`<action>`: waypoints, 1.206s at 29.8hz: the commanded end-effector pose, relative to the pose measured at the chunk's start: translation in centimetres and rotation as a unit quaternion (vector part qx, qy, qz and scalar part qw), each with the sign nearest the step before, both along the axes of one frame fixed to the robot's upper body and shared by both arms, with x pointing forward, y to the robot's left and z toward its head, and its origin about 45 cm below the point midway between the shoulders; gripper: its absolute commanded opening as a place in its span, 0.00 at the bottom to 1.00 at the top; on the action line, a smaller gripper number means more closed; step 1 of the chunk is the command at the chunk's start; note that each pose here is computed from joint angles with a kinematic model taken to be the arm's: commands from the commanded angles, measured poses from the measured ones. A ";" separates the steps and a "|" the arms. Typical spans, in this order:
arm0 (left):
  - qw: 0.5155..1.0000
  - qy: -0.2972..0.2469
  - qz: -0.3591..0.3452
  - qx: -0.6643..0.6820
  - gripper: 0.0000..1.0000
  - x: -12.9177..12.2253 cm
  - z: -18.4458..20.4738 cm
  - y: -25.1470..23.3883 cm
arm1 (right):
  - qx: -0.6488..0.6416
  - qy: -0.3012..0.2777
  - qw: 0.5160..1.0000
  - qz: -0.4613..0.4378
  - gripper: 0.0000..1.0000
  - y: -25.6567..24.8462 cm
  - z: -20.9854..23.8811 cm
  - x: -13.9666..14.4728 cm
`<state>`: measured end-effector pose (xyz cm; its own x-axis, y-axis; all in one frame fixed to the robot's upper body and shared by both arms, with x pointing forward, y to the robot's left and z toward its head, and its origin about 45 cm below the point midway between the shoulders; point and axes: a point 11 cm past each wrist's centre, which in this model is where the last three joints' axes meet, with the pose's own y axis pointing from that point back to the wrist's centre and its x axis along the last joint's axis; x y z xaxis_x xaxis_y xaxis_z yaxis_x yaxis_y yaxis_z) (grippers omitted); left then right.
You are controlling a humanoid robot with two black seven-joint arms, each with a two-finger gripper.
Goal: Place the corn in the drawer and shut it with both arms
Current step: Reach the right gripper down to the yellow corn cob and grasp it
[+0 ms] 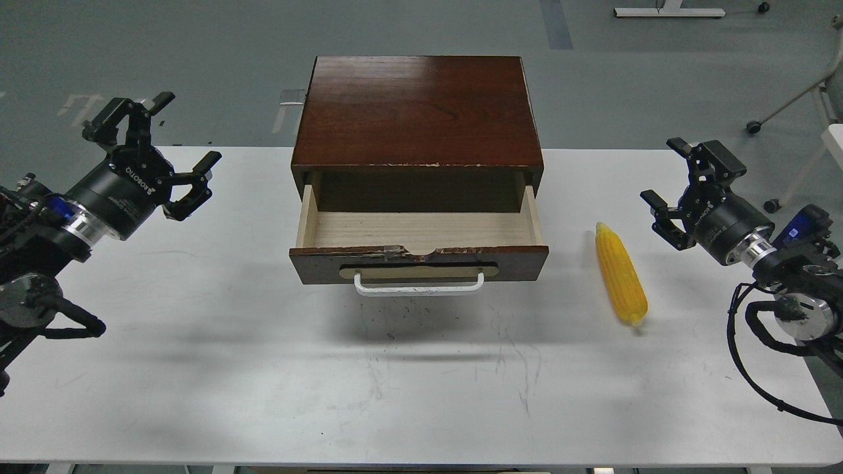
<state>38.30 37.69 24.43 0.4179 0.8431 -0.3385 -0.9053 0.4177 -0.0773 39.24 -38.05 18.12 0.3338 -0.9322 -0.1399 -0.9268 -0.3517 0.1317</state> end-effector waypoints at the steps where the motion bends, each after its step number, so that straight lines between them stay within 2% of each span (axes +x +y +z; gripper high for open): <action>1: 1.000 0.003 0.002 -0.002 1.00 -0.3 -0.4 0.1 | 0.000 0.002 1.000 -0.001 1.00 -0.3 -0.1 -0.2; 9: 1.000 0.000 0.005 0.000 1.00 -0.3 -0.2 0.3 | -0.024 -0.002 1.000 0.013 1.00 -1.0 0.9 -0.3; 14: 1.000 -0.002 0.001 0.009 1.00 0.0 0.2 0.4 | -0.156 -0.027 0.985 0.074 1.00 -2.7 3.8 -0.3; 16: 1.000 -0.014 -0.004 0.009 1.00 0.6 1.1 0.0 | -0.259 -0.027 0.956 0.133 1.00 -2.8 3.8 -0.8; 20: 1.000 -0.018 -0.005 0.008 1.00 0.8 1.4 -0.2 | -0.366 -0.019 0.910 0.193 1.00 -3.6 3.6 -1.6; 22: 1.000 -0.020 -0.006 0.005 1.00 0.7 1.4 -0.3 | -0.436 -0.011 0.867 0.241 1.00 -3.7 2.7 -2.1; 28: 1.000 -0.029 -0.002 0.002 1.00 0.6 1.7 -0.1 | -0.545 -0.008 0.778 0.311 1.00 -3.2 0.3 -2.4; 36: 1.000 -0.030 -0.002 0.002 1.00 0.6 1.7 -0.1 | -0.571 -0.007 0.743 0.349 1.00 -0.9 -2.6 -1.8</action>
